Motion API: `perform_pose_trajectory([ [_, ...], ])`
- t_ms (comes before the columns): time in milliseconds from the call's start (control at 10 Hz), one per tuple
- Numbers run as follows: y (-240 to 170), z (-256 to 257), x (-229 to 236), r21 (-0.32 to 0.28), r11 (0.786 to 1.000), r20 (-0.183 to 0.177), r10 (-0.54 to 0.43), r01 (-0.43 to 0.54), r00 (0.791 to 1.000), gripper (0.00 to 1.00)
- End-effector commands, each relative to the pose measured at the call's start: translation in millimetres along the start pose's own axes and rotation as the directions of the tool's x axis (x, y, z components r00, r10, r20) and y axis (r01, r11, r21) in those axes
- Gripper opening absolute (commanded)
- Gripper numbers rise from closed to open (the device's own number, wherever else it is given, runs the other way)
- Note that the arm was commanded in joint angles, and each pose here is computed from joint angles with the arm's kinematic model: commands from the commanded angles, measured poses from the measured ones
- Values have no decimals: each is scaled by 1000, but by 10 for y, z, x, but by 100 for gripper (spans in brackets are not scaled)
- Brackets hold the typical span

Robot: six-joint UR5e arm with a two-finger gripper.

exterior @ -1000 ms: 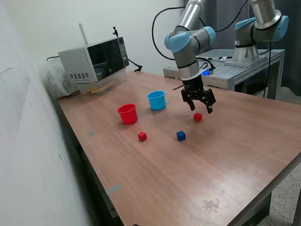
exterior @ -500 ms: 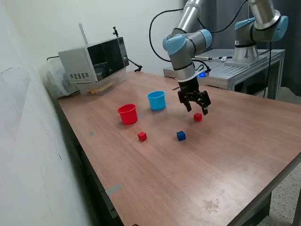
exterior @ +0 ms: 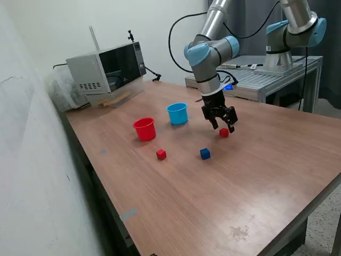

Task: Place red objects in the red bin, and blue objects in the blue bin.

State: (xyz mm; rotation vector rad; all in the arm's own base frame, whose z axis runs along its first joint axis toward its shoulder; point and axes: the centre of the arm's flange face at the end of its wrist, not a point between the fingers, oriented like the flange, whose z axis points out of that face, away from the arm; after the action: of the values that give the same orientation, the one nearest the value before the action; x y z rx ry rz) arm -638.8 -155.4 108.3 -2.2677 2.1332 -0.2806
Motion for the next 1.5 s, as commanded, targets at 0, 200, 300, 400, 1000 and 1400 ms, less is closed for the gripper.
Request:
perform_pose_trajectory([
  [0,-1,-7,-9,-3,1000,30,-3,3,1000,0],
  [200,-12,-10,73,-4,1000,40,-16,16,999,0],
  [300,-13,-83,82,-15,1000,40,-14,14,999,0],
  [400,-25,-207,98,-32,999,39,-13,15,999,0],
  [1000,173,-1443,-306,-219,975,46,59,-47,997,0],
  [1400,511,-2121,-812,-367,921,29,150,-129,988,0],
])
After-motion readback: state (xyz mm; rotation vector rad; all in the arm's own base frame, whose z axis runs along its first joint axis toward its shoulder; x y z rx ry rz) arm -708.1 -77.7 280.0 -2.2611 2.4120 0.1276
